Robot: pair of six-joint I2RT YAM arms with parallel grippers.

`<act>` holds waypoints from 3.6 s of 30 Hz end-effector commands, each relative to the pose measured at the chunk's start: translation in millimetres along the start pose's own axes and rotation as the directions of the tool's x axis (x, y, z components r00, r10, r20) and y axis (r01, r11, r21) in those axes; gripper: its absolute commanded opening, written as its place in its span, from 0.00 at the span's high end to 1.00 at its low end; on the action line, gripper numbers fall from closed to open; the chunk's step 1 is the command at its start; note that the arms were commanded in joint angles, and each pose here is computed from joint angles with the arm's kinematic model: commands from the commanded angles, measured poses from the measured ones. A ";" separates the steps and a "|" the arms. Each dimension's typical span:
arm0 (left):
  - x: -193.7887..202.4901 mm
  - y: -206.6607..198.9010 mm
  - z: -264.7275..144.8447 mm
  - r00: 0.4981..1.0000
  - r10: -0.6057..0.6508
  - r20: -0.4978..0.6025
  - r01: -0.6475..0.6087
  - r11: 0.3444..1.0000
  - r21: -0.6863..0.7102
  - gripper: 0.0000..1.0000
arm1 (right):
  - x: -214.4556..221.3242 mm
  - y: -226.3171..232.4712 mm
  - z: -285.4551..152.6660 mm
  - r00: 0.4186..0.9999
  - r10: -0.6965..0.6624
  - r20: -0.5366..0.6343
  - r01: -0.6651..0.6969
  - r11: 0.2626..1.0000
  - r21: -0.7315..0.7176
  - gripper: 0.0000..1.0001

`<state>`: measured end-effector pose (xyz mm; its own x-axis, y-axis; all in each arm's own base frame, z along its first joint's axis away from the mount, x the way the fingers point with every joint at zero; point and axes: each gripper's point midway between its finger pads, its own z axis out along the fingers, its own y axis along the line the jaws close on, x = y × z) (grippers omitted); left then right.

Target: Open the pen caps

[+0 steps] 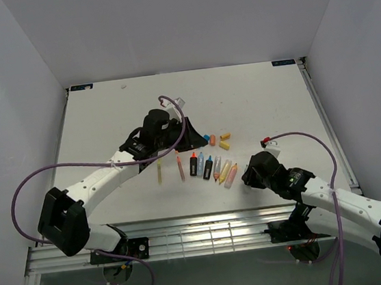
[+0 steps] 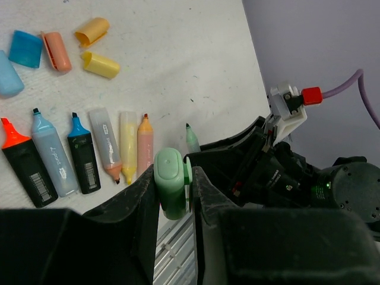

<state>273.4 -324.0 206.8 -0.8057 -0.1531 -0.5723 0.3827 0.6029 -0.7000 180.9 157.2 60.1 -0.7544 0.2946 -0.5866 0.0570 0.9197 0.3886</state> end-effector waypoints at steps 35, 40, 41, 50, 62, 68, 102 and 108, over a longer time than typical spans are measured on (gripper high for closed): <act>-7.3 -20.2 96.5 0.990 -0.022 -0.141 0.017 0.999 -0.034 1.00 | -0.7 -6.0 38.7 0.999 0.004 -0.043 -0.004 1.000 0.008 0.54; -5.7 -22.0 118.3 0.986 -0.020 -0.163 0.014 0.999 -0.036 1.00 | -2.7 -6.4 35.4 0.999 0.011 -0.034 -0.011 1.000 -0.006 0.49; -3.0 -24.3 122.9 0.985 -0.013 -0.170 0.007 0.999 -0.033 1.00 | -3.6 -8.2 34.5 0.999 0.019 -0.029 -0.019 1.000 -0.006 0.49; 13.1 -9.8 180.0 0.982 0.010 -0.190 -0.036 0.990 -0.137 1.00 | -31.5 -19.0 4.3 0.997 0.042 0.070 -0.045 0.998 0.051 0.51; 22.6 29.1 218.6 0.981 0.058 -0.186 -0.108 0.956 -0.271 0.94 | -44.0 -23.5 -17.1 0.989 0.053 0.138 -0.058 0.998 0.033 0.51; 32.3 43.6 223.5 0.976 0.053 -0.213 -0.119 0.943 -0.310 0.84 | -42.0 -25.1 -17.3 0.989 0.057 0.135 -0.062 0.998 0.029 0.51; 22.2 40.0 220.2 0.975 0.081 -0.208 -0.146 0.936 -0.319 0.51 | -38.3 -28.2 -18.0 0.989 0.069 0.131 -0.072 0.997 0.018 0.51; -6.8 10.5 206.3 0.982 0.116 -0.148 -0.155 0.946 -0.285 0.50 | -41.3 -26.1 -19.2 0.989 0.069 0.134 -0.071 0.997 0.014 0.51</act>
<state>364.1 -469.7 32.6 -0.8778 0.0856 -0.4713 0.3052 0.8584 -0.4124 196.3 117.7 85.4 -0.6620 0.3839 -0.6438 0.1159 0.9010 0.4181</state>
